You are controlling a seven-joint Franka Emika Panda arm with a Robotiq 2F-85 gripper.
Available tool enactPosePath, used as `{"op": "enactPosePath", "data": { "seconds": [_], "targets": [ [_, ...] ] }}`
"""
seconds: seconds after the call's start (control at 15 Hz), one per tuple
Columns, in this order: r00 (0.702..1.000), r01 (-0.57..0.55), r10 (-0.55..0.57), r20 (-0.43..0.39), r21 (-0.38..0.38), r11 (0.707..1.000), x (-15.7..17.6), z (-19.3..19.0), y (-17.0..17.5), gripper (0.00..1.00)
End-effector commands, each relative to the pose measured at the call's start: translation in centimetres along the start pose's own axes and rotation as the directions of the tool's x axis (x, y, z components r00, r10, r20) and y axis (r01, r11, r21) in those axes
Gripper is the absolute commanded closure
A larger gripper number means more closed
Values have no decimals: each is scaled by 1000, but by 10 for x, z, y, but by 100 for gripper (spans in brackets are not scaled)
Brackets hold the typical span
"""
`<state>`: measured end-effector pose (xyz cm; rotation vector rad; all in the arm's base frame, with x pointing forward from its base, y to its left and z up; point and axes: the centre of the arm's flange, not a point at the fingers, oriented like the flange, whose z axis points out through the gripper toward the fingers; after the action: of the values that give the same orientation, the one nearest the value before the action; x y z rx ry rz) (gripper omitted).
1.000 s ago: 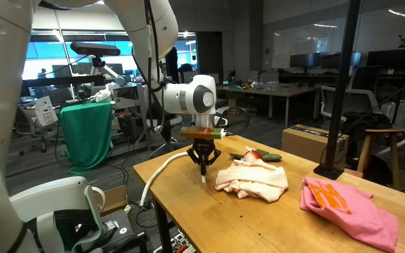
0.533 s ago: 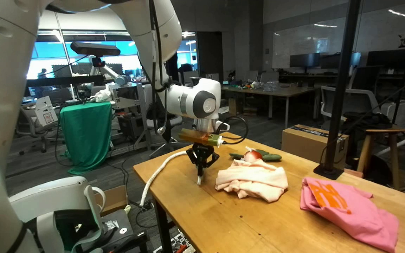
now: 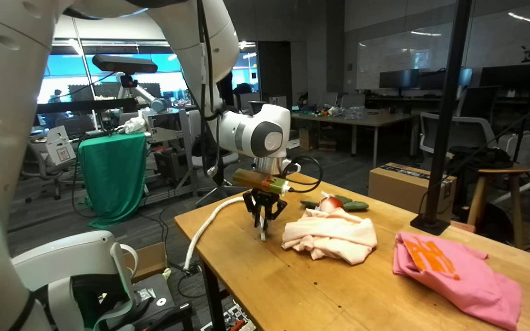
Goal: Separate the things on the heap
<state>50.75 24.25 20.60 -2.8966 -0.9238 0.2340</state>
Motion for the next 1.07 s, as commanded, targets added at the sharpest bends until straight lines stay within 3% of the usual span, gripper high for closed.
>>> {"op": "enactPosePath", "data": {
  "seconds": [0.0, 0.27, 0.4, 0.67, 1.0],
  "targets": [
    [1000, -6, 5, -30, -16, 1000, 3, -3, -2, 40],
    [1000, -7, 6, -8, -37, 999, 3, -6, -2, 10],
    [1000, -14, 14, -10, -46, 999, 2, -9, 0, 0],
    [999, -35, 34, -13, -86, 996, 1, -18, 4, 0],
    [999, -19, 10, -45, -215, 977, -4, -33, 13, 0]
  ]
}}
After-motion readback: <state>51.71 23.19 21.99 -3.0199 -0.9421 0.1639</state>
